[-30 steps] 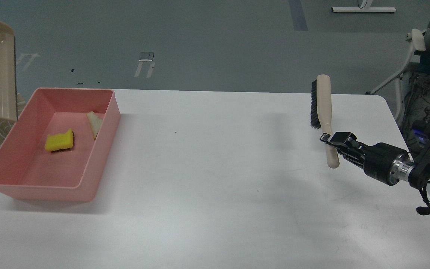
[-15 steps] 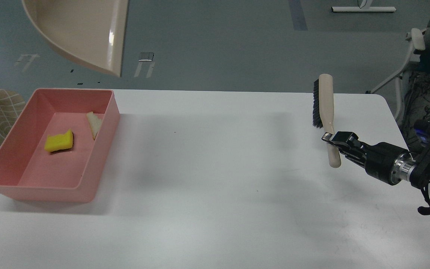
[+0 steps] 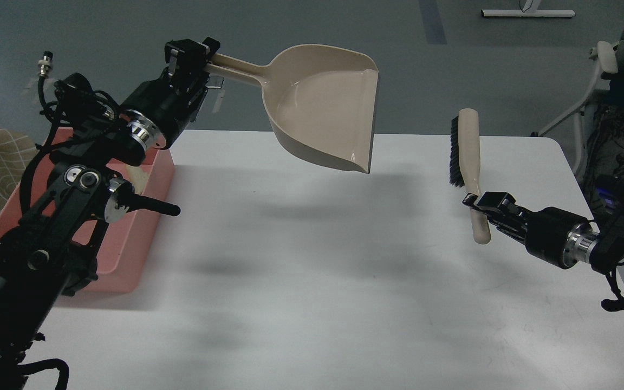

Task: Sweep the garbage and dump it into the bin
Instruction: 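Bring the empty dustpan back and lower it onto the table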

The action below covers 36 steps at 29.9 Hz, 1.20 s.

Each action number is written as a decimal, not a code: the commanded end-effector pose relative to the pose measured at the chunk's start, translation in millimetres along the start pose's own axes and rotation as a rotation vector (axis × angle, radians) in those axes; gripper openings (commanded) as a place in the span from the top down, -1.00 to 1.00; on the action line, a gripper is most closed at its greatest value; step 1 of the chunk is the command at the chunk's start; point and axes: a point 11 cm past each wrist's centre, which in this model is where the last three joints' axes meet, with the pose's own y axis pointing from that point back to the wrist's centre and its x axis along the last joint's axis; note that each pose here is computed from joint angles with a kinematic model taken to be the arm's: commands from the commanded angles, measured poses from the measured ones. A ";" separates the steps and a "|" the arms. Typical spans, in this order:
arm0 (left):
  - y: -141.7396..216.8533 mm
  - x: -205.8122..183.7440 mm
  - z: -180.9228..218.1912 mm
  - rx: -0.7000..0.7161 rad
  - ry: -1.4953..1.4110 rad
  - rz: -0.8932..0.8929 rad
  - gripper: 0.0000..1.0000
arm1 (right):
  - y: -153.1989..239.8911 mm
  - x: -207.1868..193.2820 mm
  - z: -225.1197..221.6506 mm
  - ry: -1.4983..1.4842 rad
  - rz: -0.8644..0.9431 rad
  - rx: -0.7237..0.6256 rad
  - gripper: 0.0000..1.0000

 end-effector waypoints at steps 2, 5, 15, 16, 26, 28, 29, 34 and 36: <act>-6.8 -21.1 -24.8 0.044 0.153 0.032 1.00 | -0.2 -0.4 0.7 -0.002 0.000 -0.001 1.00; -5.7 -32.8 -40.3 0.076 0.211 0.053 1.00 | -0.3 -1.1 0.6 -0.001 -0.002 -0.001 1.00; 17.4 -86.0 -86.6 0.137 0.334 0.036 1.00 | -0.3 -2.6 1.8 -0.001 -0.007 -0.004 1.00; 19.4 -91.8 -88.9 0.135 0.333 0.025 1.00 | -0.2 -3.0 2.3 -0.002 -0.008 -0.005 1.00; 21.9 -93.8 -101.1 0.163 0.322 0.065 1.00 | -0.2 -4.4 1.3 -0.003 -0.011 -0.001 1.00; 23.3 -96.6 -110.1 0.178 0.310 0.077 1.00 | -0.2 -5.6 1.7 -0.003 -0.014 -0.001 1.00; 23.5 -96.6 -111.3 0.177 0.308 0.082 1.00 | -0.2 -5.6 1.7 -0.003 -0.014 -0.001 1.00; 26.8 -95.2 -125.5 0.206 0.271 0.084 1.00 | -0.2 -5.6 1.7 -0.003 -0.014 -0.001 1.00; 27.1 -90.7 -131.6 0.193 0.223 0.090 1.00 | -0.2 -5.8 1.7 -0.004 -0.016 -0.001 1.00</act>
